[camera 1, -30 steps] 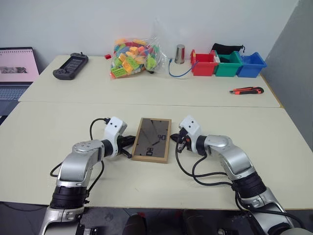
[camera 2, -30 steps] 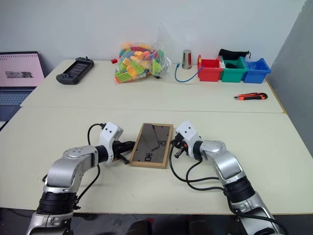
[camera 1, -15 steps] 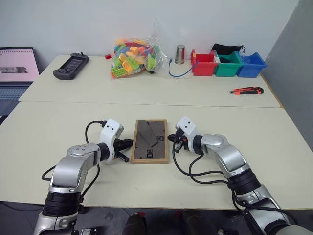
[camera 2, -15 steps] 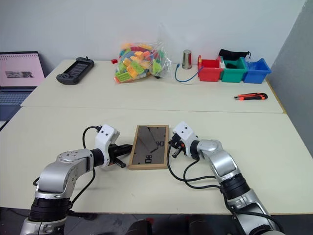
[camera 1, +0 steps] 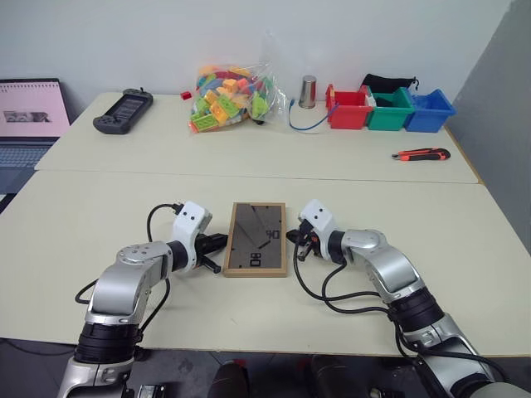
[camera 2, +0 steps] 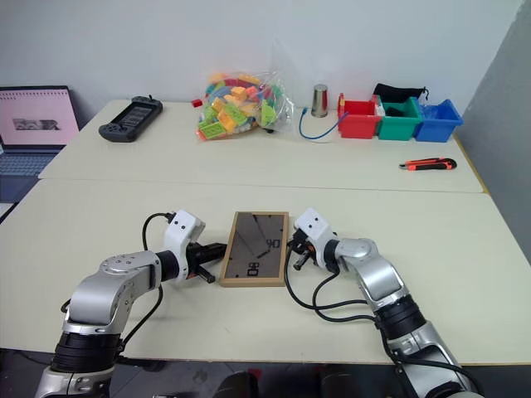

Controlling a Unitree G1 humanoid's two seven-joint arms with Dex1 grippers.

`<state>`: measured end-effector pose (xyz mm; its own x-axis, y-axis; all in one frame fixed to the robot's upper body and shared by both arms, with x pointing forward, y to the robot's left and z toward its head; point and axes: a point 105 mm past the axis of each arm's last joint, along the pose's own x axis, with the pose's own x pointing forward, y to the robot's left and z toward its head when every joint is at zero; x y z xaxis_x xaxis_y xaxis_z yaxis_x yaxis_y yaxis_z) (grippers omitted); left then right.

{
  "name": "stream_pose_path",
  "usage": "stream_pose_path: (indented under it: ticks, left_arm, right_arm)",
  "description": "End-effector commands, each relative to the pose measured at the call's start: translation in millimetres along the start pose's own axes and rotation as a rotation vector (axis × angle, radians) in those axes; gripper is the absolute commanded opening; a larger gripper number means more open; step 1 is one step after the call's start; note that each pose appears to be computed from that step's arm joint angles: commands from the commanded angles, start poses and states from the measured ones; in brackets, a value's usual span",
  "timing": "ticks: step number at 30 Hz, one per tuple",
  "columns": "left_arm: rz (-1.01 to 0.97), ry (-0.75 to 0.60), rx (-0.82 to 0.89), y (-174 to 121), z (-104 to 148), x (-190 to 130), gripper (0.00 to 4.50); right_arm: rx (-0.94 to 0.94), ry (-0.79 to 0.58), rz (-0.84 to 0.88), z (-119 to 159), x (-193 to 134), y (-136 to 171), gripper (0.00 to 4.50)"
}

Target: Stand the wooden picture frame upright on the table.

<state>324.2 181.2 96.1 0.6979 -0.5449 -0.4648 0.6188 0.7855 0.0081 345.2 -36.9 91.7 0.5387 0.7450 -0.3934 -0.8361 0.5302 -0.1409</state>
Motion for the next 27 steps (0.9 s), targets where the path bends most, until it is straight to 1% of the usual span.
stream_pose_path:
  ticks: [1,2,5,8,9,11,12,13,14,18,19,20,23,27]
  left_arm:
    - [-0.024,0.012,0.035,2,-4,-7,0.0]
    - [-0.005,0.031,0.043,13,-8,-17,0.0]
    - [0.025,0.066,0.063,33,-12,-38,0.0]
    - [0.015,0.062,0.049,45,-7,-52,0.0]
    - [0.001,0.04,0.004,49,-1,-55,0.0]
    - [-0.093,-0.013,-0.11,45,12,-58,0.0]
    - [-0.156,-0.034,-0.199,40,18,-57,0.38]
    - [-0.221,-0.04,-0.269,34,21,-56,0.45]
    - [-0.262,-0.044,-0.341,31,23,-54,0.67]
    - [-0.365,-0.025,-0.54,23,30,-50,1.67]
    - [-0.39,-0.005,-0.571,20,30,-50,1.92]
    - [-0.411,0.014,-0.596,17,29,-50,2.09]
    - [-0.447,0.086,-0.652,11,20,-48,2.74]
    - [-0.47,0.143,-0.662,9,12,-43,3.68]
  right_arm:
    - [-0.041,-0.015,0.004,2,-9,-1,0.02]
    - [-0.046,-0.008,-0.005,-2,-18,-7,0.02]
    - [-0.082,0.003,-0.018,-8,-37,-19,0.02]
    - [-0.125,-0.022,0.013,-4,-50,-25,0.02]
    - [-0.144,-0.033,0.041,-1,-54,-26,0.02]
    - [-0.217,-0.037,0.123,3,-60,-24,0.02]
    - [-0.258,-0.017,0.16,0,-60,-24,0.0]
    - [-0.296,0.004,0.182,-3,-60,-24,0.0]
    - [-0.303,0.017,0.189,-5,-59,-27,0.0]
    - [-0.321,0.027,0.177,-5,-51,-36,0.0]
    - [-0.321,0.025,0.176,-4,-49,-36,0.0]
    - [-0.32,0.022,0.176,-3,-48,-37,0.0]
    - [-0.32,0.024,0.171,-3,-45,-37,0.0]
    - [-0.341,0.039,0.159,-5,-41,-36,0.0]
